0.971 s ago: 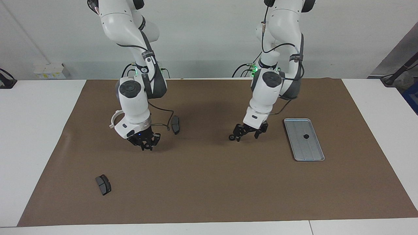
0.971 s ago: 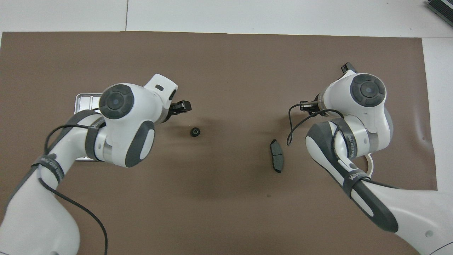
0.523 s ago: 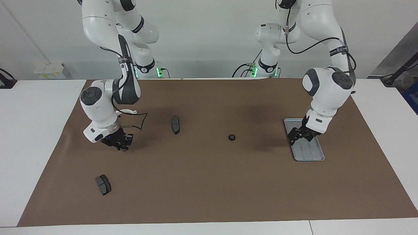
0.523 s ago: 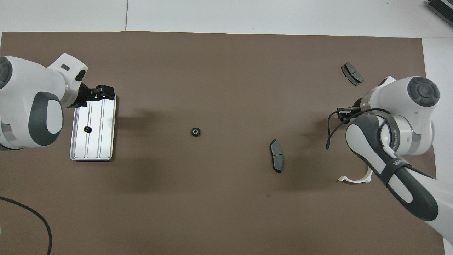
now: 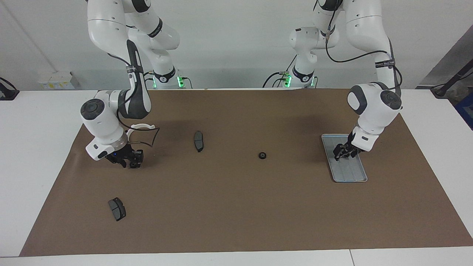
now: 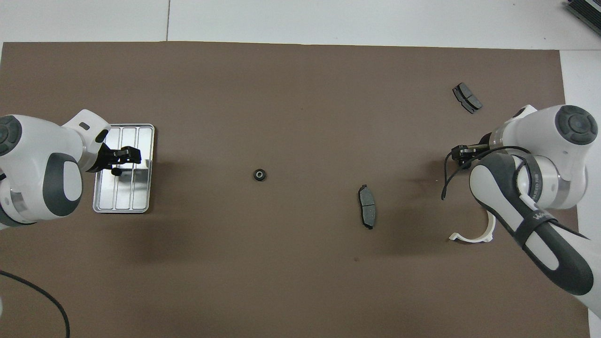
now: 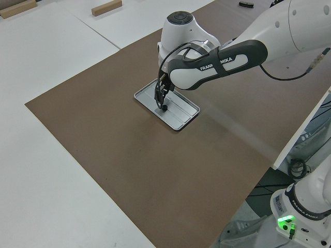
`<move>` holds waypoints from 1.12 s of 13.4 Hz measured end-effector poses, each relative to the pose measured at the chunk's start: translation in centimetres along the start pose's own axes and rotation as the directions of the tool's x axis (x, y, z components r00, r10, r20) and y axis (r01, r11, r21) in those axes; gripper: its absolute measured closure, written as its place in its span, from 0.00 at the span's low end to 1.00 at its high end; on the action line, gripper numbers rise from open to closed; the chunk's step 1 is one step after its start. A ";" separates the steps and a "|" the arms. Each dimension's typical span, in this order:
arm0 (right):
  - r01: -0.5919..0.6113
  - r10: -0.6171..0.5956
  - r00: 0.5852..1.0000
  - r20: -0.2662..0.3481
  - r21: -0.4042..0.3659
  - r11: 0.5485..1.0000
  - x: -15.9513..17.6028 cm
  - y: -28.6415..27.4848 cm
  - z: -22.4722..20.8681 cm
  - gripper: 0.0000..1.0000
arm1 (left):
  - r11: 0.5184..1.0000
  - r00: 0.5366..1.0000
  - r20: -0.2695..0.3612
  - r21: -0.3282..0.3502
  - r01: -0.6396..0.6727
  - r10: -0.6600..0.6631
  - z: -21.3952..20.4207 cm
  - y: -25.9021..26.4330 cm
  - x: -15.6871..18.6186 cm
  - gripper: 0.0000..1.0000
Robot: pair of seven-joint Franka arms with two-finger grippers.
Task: Place bearing gear from tray to pile
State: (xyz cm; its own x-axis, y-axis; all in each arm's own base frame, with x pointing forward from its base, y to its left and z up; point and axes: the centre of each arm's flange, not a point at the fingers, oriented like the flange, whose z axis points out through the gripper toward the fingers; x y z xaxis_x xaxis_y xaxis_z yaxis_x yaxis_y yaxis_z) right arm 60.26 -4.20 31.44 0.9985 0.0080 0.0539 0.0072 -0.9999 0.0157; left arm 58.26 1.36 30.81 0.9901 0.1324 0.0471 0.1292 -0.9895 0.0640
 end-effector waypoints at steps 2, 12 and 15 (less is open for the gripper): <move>0.019 -0.019 1.000 -0.017 0.005 1.000 0.4 -2.2 -1.6 0.19 | 1.000 1.000 -0.003 0.000 0.000 0.000 0.1 -0.4 -0.1 0.26; -0.132 0.144 0.984 -0.102 0.116 0.984 -0.3 -32.1 -7.1 0.02 | 1.000 1.000 0.014 0.003 -0.010 0.010 0.6 -2.6 -0.7 0.37; -0.149 0.159 0.985 -0.074 0.125 0.981 -0.6 -39.7 -5.8 0.00 | 1.000 1.000 0.017 0.003 -0.012 0.012 0.8 -2.6 -0.8 0.41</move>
State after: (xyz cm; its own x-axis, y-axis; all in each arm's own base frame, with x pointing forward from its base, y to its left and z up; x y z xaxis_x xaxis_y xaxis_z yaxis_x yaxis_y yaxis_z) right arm 59.09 35.58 36.62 0.9802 -0.1497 0.1299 -0.1347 -0.9839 -0.1175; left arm 57.16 3.74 29.86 0.9923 0.1199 0.0307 0.1179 -0.9912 0.0605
